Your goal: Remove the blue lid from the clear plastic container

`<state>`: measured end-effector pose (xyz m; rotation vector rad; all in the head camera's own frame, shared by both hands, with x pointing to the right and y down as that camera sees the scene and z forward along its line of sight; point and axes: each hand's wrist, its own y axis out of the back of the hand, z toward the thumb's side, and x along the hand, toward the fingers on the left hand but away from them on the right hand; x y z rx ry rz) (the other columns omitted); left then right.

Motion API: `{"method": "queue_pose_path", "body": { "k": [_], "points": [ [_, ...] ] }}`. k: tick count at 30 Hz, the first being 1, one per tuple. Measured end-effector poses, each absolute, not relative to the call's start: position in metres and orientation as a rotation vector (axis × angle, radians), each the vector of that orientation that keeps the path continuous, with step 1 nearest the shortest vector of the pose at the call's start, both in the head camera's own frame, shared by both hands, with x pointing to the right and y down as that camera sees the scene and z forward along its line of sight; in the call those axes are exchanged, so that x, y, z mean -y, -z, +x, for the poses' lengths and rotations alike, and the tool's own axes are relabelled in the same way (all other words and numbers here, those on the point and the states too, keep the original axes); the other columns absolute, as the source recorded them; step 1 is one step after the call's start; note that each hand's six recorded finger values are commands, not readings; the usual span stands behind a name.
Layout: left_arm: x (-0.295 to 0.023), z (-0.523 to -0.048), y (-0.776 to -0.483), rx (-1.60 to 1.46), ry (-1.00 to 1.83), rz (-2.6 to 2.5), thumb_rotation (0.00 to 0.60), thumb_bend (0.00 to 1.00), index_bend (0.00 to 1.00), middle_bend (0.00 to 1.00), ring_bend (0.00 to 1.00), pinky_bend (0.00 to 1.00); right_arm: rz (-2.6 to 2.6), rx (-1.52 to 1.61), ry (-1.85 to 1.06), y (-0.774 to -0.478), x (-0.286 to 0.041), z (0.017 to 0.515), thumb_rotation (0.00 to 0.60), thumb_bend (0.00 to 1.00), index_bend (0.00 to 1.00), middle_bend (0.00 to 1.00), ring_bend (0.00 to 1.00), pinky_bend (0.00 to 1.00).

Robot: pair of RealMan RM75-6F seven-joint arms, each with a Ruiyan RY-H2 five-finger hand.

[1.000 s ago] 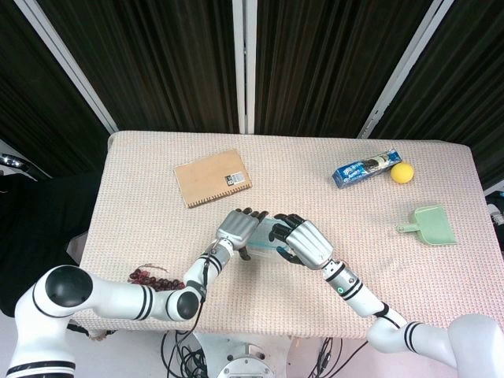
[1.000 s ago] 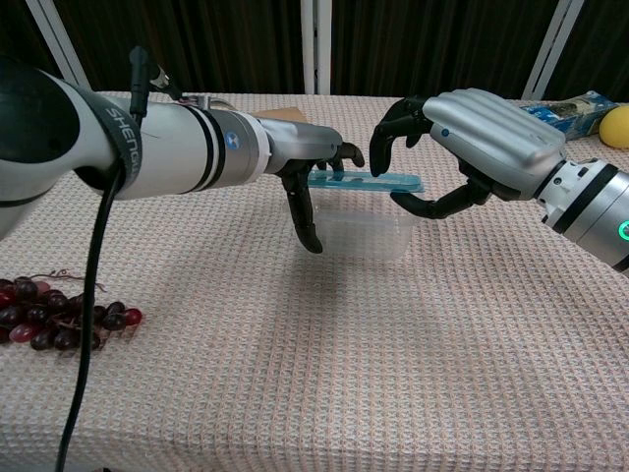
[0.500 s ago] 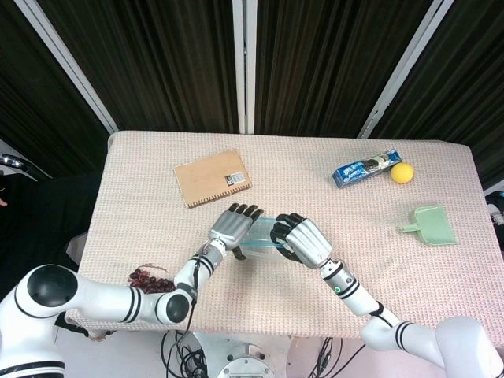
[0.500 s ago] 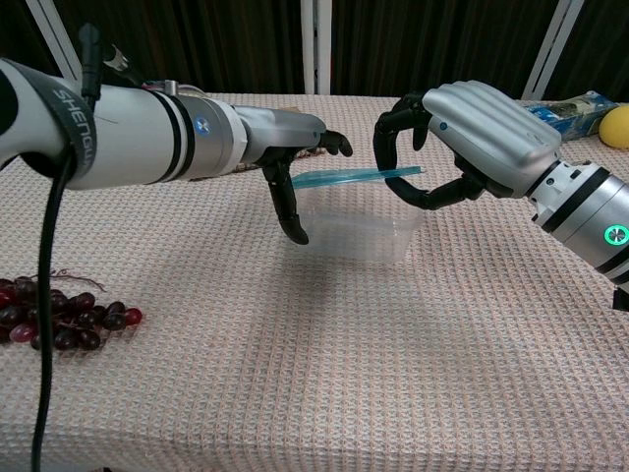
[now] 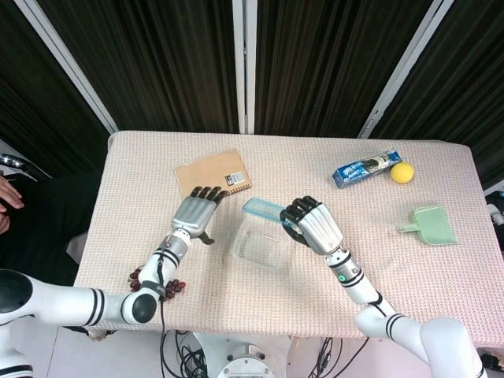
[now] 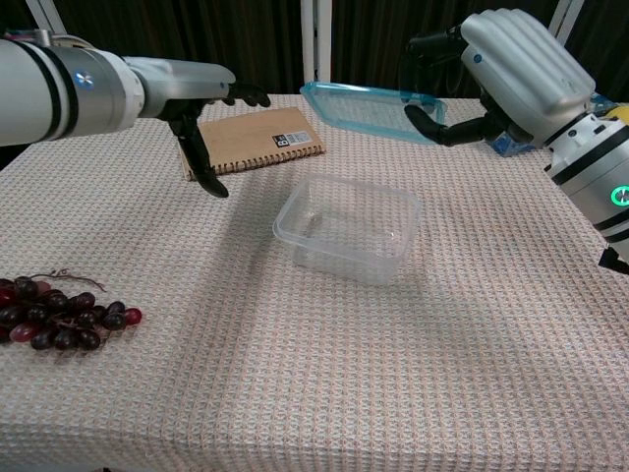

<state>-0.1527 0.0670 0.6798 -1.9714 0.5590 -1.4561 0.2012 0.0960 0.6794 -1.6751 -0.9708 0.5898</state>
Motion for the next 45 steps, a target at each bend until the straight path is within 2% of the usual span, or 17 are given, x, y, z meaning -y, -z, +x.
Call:
{"method": "queue_pose_path", "body": {
  "k": [7,9,11,13,17,19,22,27,33,38,45],
  "points": [
    [-0.055,-0.214,-0.667,-0.694,1.490,-1.853,0.600,0.00,0.00,0.00,0.00,0.00,-1.559,0.939,-0.721,-0.683,-0.068,0.234,0.600,0.39,0.87,0.70,0.48,0.54],
    [-0.055,-0.232,-0.662,-0.746,1.489,-1.828,0.600,0.00,0.00,0.00,0.00,0.00,-1.549,0.921,-0.775,-0.690,-0.062,0.241,0.600,0.39,0.82,0.68,0.46,0.52],
    [-0.056,-0.246,-0.659,-0.795,1.486,-1.816,0.600,0.00,0.00,0.00,0.00,0.00,-1.543,0.897,-0.842,-0.698,-0.058,0.249,0.600,0.38,0.69,0.62,0.40,0.46],
    [-0.058,-0.261,-0.654,-0.851,1.480,-1.805,0.600,0.00,0.00,0.00,0.00,0.00,-1.543,0.866,-0.914,-0.709,-0.055,0.256,0.600,0.33,0.47,0.49,0.27,0.35],
    [-0.062,-0.288,-0.646,-0.894,1.477,-1.750,0.600,0.00,0.00,0.00,0.00,0.00,-1.550,0.779,-1.042,-0.726,-0.056,0.265,0.600,0.25,0.11,0.27,0.07,0.18],
    [-0.067,-0.302,-0.643,-0.909,1.490,-1.720,0.600,0.00,0.00,0.00,0.00,0.00,-1.570,0.748,-1.079,-0.729,-0.060,0.268,0.600,0.23,0.01,0.15,0.00,0.07],
    [-0.073,-0.322,-0.638,-0.942,1.514,-1.694,0.600,0.00,0.00,0.00,0.00,0.00,-1.615,0.724,-1.110,-0.726,-0.069,0.272,0.600,0.22,0.00,0.07,0.00,0.00],
    [-0.085,-0.355,-0.626,-0.980,1.548,-1.642,0.600,0.00,0.00,0.00,0.00,0.00,-1.705,0.703,-1.155,-0.704,-0.087,0.285,0.600,0.21,0.00,0.04,0.00,0.00],
    [-0.103,-0.382,-0.612,-0.965,1.554,-1.608,0.600,0.00,0.02,0.01,0.00,0.00,-1.753,0.703,-1.276,-0.652,-0.107,0.335,0.600,0.23,0.00,0.09,0.00,0.01],
    [-0.123,-0.415,-0.596,-1.026,1.559,-1.499,0.600,0.00,0.07,0.06,0.00,0.00,-1.702,0.851,-1.319,-0.610,-0.117,0.378,0.600,0.23,0.00,0.12,0.00,0.02],
    [-0.171,-0.456,-0.572,-1.089,1.605,-1.344,0.600,0.00,0.07,0.06,0.00,0.00,-1.599,1.064,-1.303,-0.569,-0.150,0.422,0.600,0.23,0.00,0.12,0.00,0.02]
  ]
}}
